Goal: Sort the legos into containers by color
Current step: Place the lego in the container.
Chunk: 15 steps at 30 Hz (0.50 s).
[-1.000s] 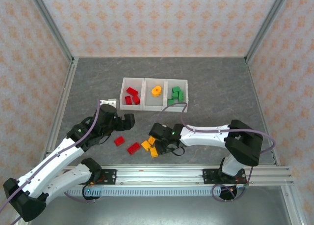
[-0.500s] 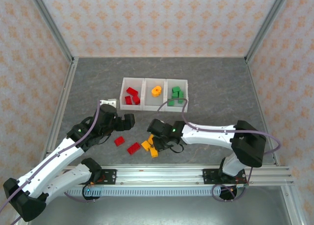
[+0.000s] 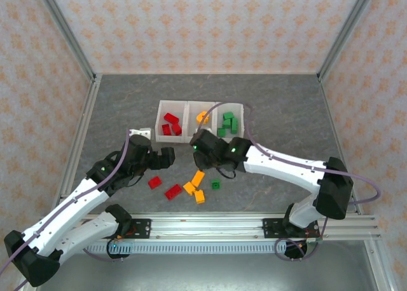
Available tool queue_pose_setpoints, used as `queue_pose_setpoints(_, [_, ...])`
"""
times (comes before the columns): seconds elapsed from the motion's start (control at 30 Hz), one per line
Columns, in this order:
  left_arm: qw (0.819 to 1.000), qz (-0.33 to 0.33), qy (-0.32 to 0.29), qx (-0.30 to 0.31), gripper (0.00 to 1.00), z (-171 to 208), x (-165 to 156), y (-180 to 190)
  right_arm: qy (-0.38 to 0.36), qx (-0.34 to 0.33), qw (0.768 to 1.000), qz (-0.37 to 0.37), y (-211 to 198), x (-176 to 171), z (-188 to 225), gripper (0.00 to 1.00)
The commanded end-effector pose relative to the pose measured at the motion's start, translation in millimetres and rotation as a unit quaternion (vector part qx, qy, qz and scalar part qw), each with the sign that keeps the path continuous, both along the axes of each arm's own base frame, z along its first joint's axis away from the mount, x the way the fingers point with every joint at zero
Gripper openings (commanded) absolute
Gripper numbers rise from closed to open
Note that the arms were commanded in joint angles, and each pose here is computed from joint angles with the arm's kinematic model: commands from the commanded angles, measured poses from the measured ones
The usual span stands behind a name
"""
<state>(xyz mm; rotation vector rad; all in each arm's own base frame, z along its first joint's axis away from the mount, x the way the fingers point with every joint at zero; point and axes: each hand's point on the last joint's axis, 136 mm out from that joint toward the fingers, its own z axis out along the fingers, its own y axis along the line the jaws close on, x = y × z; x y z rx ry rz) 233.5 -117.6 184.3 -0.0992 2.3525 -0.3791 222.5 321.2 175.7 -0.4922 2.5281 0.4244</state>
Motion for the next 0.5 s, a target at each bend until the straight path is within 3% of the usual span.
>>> queue_pose_setpoints(0.0, [1.0, -0.012, -0.007, -0.003, 0.99, 4.9, -1.8, -2.5, -0.066, 0.006, 0.998, -0.021, -17.5, 34.5, 39.4, 0.21])
queue_pose_setpoints(0.23, [1.0, -0.005, -0.017, -0.007, 0.99, 9.1, -2.1, 0.1, -0.083, -0.028, 0.994, -0.064, -59.3, 94.2, 33.9, 0.2])
queue_pose_setpoints(0.47, [1.0, -0.007, -0.027, -0.015, 0.99, 13.2, -3.5, 0.2, -0.053, -0.071, 0.99, -0.11, -94.9, 136.0, -9.4, 0.2])
